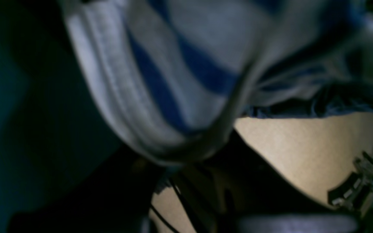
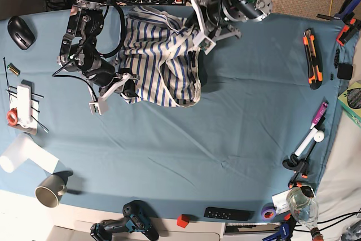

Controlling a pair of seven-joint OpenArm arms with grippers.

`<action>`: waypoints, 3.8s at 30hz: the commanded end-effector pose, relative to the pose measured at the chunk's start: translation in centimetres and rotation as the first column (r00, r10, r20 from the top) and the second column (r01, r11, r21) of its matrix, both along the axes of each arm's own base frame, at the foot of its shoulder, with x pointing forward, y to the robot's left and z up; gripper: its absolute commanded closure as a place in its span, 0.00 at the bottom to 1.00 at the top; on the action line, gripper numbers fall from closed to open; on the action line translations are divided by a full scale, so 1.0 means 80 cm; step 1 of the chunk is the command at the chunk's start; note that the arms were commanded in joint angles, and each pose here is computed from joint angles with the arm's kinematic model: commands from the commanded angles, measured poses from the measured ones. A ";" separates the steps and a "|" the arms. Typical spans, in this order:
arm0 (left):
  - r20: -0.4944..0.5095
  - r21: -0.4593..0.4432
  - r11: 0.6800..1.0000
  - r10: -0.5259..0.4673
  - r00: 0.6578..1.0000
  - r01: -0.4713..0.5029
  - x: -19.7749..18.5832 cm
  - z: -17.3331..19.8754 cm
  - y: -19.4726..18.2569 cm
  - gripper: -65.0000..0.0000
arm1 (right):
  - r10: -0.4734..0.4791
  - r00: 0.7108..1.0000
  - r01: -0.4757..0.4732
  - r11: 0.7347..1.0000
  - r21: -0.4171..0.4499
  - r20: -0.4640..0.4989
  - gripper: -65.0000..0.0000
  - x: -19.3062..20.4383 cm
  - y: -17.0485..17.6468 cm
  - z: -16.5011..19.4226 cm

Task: Fold the T-shirt properly
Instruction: 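Hold the stack's side with the right gripper and lower the left gripper beside it, then push the stack's loose edge inward with the left gripper toward the right gripper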

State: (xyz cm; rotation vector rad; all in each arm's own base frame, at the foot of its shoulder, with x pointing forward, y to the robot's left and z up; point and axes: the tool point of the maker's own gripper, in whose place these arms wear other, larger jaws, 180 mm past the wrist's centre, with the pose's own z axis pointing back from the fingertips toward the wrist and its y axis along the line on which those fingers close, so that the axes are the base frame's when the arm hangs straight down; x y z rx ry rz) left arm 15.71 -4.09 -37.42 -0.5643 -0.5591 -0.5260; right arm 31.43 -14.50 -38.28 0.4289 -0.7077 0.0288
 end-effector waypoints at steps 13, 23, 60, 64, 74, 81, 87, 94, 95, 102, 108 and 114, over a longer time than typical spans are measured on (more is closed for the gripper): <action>0.095 0.057 0.998 -0.017 0.995 0.012 0.036 0.013 0.016 1.00 | 0.026 0.993 -0.011 0.992 -0.126 0.116 1.00 0.013 -0.014 0.055; 0.106 0.089 0.996 -0.014 0.994 0.005 0.084 -0.008 0.022 1.00 | 0.013 0.999 -0.006 0.986 -0.164 0.040 1.00 -0.048 -0.017 0.029; 0.114 0.053 0.998 -0.039 0.993 0.033 0.294 0.022 0.008 1.00 | -0.259 0.965 0.262 0.961 0.089 -0.039 1.00 -0.153 -0.028 0.019; 0.114 0.030 0.999 -0.047 0.992 0.044 0.292 0.027 -0.008 1.00 | -0.257 0.966 0.260 0.962 0.088 -0.042 1.00 -0.154 -0.027 0.019; 0.102 0.042 0.998 -0.051 0.994 0.047 0.290 0.024 -0.005 1.00 | -0.252 0.961 0.260 0.964 0.060 -0.115 1.00 -0.184 -0.028 0.003; 0.101 0.042 0.998 -0.051 0.994 0.047 0.290 0.024 -0.005 1.00 | -0.280 0.954 0.285 0.958 0.027 -0.109 1.00 -0.189 -0.041 0.001; 0.103 0.040 0.998 -0.052 0.993 0.048 0.290 0.025 -0.006 0.93 | -0.280 0.956 0.281 0.960 0.006 -0.091 1.00 -0.186 -0.051 0.006; 0.086 0.088 0.992 -0.103 0.991 0.095 0.290 0.032 -0.003 0.57 | -0.171 0.984 0.175 0.981 -0.088 0.058 0.66 -0.169 -0.045 0.059; 0.088 0.090 0.991 -0.105 0.991 0.097 0.291 0.035 -0.002 0.57 | -0.160 0.984 0.169 0.979 -0.118 0.082 0.65 -0.167 -0.046 0.070; 0.102 0.099 0.989 -0.124 0.987 0.114 0.290 0.047 -0.004 0.57 | -0.123 0.980 0.167 0.938 -0.304 0.159 0.65 -0.174 -0.059 0.115; 0.090 0.032 0.970 -0.242 0.966 0.240 0.264 0.068 -0.024 0.71 | -0.158 0.969 0.214 0.921 -0.326 0.191 0.65 -0.173 -0.079 0.124; 0.135 -0.217 0.854 -0.453 0.881 0.472 0.196 0.111 -0.069 1.00 | -0.156 0.960 0.214 0.944 -0.251 0.230 1.00 -0.164 -0.067 0.134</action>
